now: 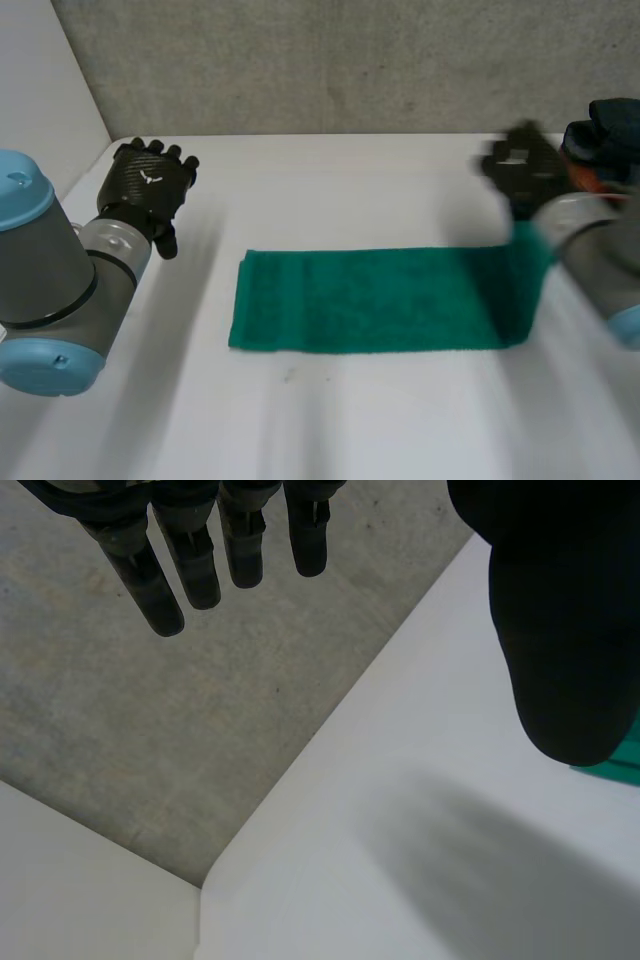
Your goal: Fold the laundry.
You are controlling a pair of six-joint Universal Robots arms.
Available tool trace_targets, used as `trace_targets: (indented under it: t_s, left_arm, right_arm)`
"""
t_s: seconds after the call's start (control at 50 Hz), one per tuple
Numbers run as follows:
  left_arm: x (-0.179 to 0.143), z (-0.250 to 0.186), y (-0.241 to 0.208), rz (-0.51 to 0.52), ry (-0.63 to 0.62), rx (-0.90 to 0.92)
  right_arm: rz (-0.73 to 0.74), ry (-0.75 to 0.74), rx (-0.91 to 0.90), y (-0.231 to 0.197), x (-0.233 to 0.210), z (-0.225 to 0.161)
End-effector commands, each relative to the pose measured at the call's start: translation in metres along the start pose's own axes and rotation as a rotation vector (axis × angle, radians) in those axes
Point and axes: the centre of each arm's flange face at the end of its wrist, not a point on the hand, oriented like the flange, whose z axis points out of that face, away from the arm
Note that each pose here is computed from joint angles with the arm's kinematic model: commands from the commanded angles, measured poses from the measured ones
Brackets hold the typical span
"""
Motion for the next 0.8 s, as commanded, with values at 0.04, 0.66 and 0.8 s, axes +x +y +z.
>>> trace_targets:
  t_s: [0.04, 0.66, 0.8]
  left_arm:
    - [0.001, -0.005, -0.001, -0.026, 0.005, 0.001]
    - [0.017, -0.005, -0.013, -0.022, 0.046, 0.041]
    - [0.02, -0.006, -0.009, -0.02, 0.054, 0.03]
  right_arm:
    - [-0.009, -0.315, 0.463, -0.12, -0.144, -0.038]
    - [0.317, -0.354, -0.324, 0.015, -0.129, -0.064]
    - [0.178, -0.069, -0.159, 0.007, -0.089, -0.035]
